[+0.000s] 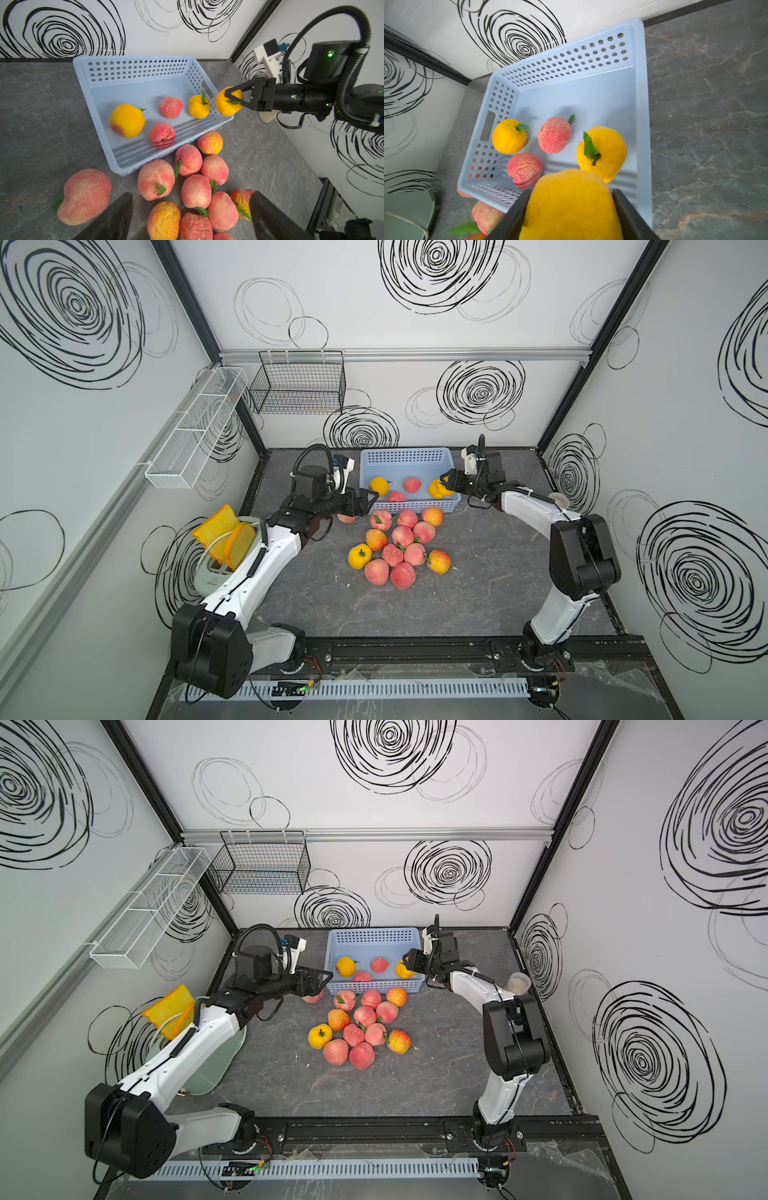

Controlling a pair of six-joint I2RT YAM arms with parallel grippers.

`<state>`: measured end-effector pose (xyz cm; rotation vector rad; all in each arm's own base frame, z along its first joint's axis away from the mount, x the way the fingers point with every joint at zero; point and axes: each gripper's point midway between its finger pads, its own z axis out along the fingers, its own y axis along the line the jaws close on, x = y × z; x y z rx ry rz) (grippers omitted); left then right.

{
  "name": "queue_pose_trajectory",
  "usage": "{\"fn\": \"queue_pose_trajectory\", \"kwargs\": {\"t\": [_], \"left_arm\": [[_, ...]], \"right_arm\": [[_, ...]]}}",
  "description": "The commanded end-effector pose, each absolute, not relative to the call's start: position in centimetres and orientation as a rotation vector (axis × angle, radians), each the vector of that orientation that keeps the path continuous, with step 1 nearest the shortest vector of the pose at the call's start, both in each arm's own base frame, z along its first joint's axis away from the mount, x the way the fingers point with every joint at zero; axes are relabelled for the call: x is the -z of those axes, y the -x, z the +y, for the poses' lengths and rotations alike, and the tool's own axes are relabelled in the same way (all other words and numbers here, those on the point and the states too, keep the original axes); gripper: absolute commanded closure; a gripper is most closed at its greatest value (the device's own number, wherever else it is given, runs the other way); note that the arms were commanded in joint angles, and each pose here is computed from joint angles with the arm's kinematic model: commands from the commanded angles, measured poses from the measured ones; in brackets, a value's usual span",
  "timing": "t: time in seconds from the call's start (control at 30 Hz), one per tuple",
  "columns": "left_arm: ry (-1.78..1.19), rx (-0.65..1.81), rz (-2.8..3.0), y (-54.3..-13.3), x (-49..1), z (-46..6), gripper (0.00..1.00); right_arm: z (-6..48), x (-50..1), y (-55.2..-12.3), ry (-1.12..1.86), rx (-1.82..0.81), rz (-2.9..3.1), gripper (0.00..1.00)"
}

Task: Put the peaches into the basket
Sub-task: Pick up the peach from the center of the board, then place the peach in the basket.

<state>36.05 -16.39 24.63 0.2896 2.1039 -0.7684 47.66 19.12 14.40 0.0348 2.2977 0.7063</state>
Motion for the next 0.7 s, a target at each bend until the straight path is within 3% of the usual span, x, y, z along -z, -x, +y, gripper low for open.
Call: {"fn": "queue_pose_trajectory", "kwargs": {"t": [0.0,0.33,0.67], "left_arm": [[-0.288,0.778,2.029,-36.5,-26.7,-15.9,0.09],[-0.236,0.785,2.035,-37.3,-26.3,-14.5,0.09],[-0.229,0.793,2.037,-37.3,-26.2,-14.4,0.09]], "right_arm": [[21.4,-15.3,-49.2,0.013,-0.700,2.252,0.43],[26.4,-12.2,-50.5,0.103,-0.646,2.309,0.42],[27.3,-9.1,-50.0,0.133,-0.565,2.361,0.41]]}}
